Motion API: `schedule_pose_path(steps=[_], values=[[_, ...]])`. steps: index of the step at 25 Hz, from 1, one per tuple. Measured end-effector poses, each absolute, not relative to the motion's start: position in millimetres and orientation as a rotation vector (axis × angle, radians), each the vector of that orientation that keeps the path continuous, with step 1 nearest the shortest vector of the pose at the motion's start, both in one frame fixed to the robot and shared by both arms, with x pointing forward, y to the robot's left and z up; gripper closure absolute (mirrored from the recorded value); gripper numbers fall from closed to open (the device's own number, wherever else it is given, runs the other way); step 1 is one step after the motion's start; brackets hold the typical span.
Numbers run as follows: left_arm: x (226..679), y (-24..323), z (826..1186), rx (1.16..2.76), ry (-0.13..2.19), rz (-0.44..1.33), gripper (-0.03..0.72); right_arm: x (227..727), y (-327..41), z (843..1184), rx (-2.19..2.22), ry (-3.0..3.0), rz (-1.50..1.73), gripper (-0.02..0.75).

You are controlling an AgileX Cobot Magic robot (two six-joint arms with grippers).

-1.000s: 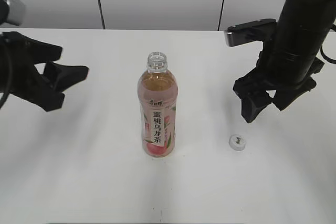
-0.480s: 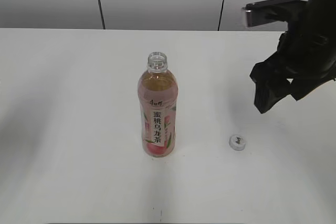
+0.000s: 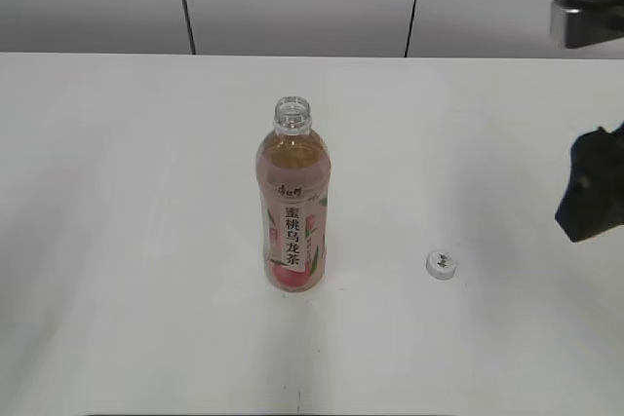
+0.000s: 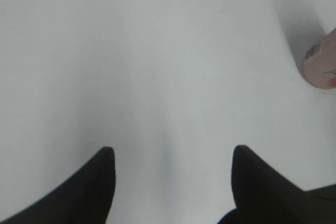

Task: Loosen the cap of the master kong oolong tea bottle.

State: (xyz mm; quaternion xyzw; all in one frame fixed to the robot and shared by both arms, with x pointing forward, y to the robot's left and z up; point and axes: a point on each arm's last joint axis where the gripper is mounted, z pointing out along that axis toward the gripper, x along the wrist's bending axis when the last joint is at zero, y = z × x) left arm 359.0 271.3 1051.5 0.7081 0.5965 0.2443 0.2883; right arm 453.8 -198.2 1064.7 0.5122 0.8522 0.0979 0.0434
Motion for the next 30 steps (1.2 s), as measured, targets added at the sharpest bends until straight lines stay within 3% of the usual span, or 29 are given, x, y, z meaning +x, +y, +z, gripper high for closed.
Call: schedule_pose_path(steps=[6,12,20,30], values=[[317,283,1071,1.822,1.549,0.658,0.27,413,-219,1082,1.54,2.549,0.351,0.174],[294,292,1069,1.851,1.517,0.682,0.275,369,-240,1089,1.492,2.476,0.454,0.174],[265,297,1071,1.838,1.312,0.767,0.319,302,-278,1071,1.375,2.308,0.575,0.174],[228,307,1072,1.69,1.156,0.862,0.328,257,-300,1052,1.218,2.05,0.865,0.174]])
